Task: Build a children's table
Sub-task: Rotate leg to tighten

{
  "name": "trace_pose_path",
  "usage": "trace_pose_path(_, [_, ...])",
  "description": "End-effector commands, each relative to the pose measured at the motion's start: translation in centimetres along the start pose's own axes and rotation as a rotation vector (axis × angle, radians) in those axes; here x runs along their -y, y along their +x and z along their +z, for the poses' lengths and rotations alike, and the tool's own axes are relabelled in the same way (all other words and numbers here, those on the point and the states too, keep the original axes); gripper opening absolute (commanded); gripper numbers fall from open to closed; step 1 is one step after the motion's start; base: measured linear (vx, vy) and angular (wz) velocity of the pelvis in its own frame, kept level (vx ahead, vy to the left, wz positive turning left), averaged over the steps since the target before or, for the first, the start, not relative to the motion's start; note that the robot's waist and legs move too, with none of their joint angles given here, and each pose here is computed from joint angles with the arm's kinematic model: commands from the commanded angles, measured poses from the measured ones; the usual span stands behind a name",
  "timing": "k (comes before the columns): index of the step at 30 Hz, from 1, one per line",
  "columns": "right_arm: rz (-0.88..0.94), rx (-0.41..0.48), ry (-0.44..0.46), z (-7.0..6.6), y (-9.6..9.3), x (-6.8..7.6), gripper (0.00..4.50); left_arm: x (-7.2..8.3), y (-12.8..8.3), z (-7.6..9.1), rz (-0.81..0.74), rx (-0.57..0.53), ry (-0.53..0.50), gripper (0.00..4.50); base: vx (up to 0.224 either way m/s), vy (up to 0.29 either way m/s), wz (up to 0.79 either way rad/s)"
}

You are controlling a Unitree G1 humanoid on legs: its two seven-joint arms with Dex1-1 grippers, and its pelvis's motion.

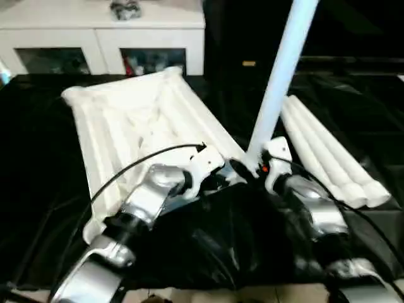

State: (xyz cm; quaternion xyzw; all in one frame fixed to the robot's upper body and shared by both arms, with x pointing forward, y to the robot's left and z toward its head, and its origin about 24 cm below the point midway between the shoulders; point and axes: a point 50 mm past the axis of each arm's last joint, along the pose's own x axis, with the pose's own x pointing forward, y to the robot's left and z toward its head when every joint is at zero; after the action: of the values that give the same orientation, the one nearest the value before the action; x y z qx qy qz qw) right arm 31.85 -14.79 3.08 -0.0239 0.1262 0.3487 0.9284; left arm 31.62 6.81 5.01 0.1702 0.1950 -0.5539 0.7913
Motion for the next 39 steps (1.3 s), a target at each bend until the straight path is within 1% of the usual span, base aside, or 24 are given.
trace_pose_path(1, [0.147,-0.031,-0.011,-0.5,-0.4,-1.2,3.90,1.7,0.4,1.6,-0.170,0.095,0.083,0.00,0.000,0.000,0.00])
trace_pose_path(3, [0.215,-0.032,-0.031,-0.3,-1.3,-1.3,3.90,1.9,0.0,1.5,-0.219,0.099,0.097,0.00,0.000,0.000,0.00])
trace_pose_path(4, [0.281,-0.044,-0.046,-0.3,-2.2,-1.3,3.90,2.2,-0.3,1.4,-0.273,0.100,0.108,0.00,0.000,0.000,0.00])
trace_pose_path(5, [0.281,-0.044,-0.046,-0.3,-2.2,-1.3,3.90,2.2,-0.3,1.4,-0.273,0.100,0.108,0.00,0.000,0.000,0.00])
trace_pose_path(9, [0.431,-0.104,-0.082,-0.5,-3.9,-1.7,3.90,2.6,-1.1,0.9,-0.385,0.072,0.129,0.00,0.000,0.000,0.00])
trace_pose_path(12, [0.490,-0.135,-0.101,-0.6,-4.5,-1.9,3.90,2.6,-1.5,0.7,-0.425,0.053,0.140,0.00,0.000,0.000,0.00])
trace_pose_path(13, [0.509,-0.146,-0.105,-0.6,-4.7,-2.0,3.74,2.6,-1.6,0.6,-0.434,0.048,0.142,0.00,0.000,0.000,0.00])
trace_pose_path(15, [0.542,-0.163,-0.109,-0.6,-5.0,-2.2,3.74,2.4,-1.9,0.5,-0.447,0.039,0.144,0.00,0.000,0.000,0.00])
trace_pose_path(16, [0.547,-0.166,-0.110,-0.6,-5.0,-2.3,3.51,2.3,-1.9,0.5,-0.449,0.038,0.145,0.00,0.000,0.000,0.00])
trace_pose_path(17, [0.562,-0.176,-0.117,-0.6,-5.1,-2.3,3.45,2.1,-2.1,0.5,-0.449,0.030,0.150,0.00,0.000,0.000,0.00])
trace_pose_path(18, [0.562,-0.176,-0.117,-0.6,-5.1,-2.3,3.45,2.1,-2.1,0.5,-0.449,0.030,0.150,0.00,0.000,0.000,0.00])
trace_pose_path(20, [0.563,-0.177,-0.114,-0.6,-5.1,-2.4,3.27,1.9,-2.2,0.4,-0.443,0.028,0.151,0.00,0.000,0.000,0.00])
trace_pose_path(21, [0.560,-0.176,-0.113,-0.6,-5.1,-2.4,3.10,1.8,-2.3,0.4,-0.436,0.030,0.151,0.00,0.000,0.000,0.00])
trace_pose_path(22, [0.557,-0.174,-0.112,-0.6,-5.0,-2.4,3.10,1.8,-2.3,0.4,-0.432,0.032,0.149,0.00,0.000,0.000,0.00])
trace_pose_path(25, [0.513,-0.149,-0.095,-0.6,-4.6,-2.5,2.88,1.5,-2.1,0.6,-0.387,0.055,0.130,0.00,0.000,0.000,0.00])
trace_pose_path(30, [0.341,-0.108,-0.058,-1.0,-2.9,-1.9,2.81,1.2,-1.0,1.2,-0.265,0.100,0.089,0.00,0.000,0.000,0.00])
trace_pose_path(31, [0.217,-0.103,-0.025,-1.3,-1.7,-1.4,2.81,0.9,-0.2,1.5,-0.182,0.114,0.061,0.00,0.000,0.000,0.00])
trace_pose_path(32, [0.197,-0.102,-0.020,-1.4,-1.5,-1.4,2.81,0.9,-0.1,1.6,-0.167,0.116,0.055,0.00,0.000,0.000,0.00])
trace_pose_path(34, [0.099,-0.103,0.015,-1.7,-0.5,-1.1,2.80,0.6,0.5,1.8,-0.096,0.111,0.022,0.00,0.000,0.000,0.00])
trace_pose_path(35, [0.020,-0.099,0.053,-1.8,0.7,-1.1,2.79,0.3,1.2,2.1,-0.018,0.104,-0.013,0.00,0.000,0.000,0.00])
trace_pose_path(36, [0.013,-0.099,0.057,-1.8,0.8,-1.1,2.79,0.3,1.3,2.2,-0.010,0.103,-0.016,0.00,0.000,0.000,0.00])
trace_pose_path(37, [-0.021,-0.096,0.077,-1.8,1.4,-1.3,2.79,0.1,1.7,2.4,0.033,0.101,-0.034,0.00,0.000,0.000,0.00])
trace_pose_path(38, [-0.067,-0.096,0.101,-1.7,2.5,-1.7,2.79,0.0,2.3,2.9,0.095,0.111,-0.056,0.00,0.000,0.000,0.00])
trace_pose_path(39, [-0.089,-0.101,0.101,-1.7,3.0,-2.0,2.79,0.1,2.5,3.2,0.107,0.118,-0.056,0.00,0.000,0.000,0.00])
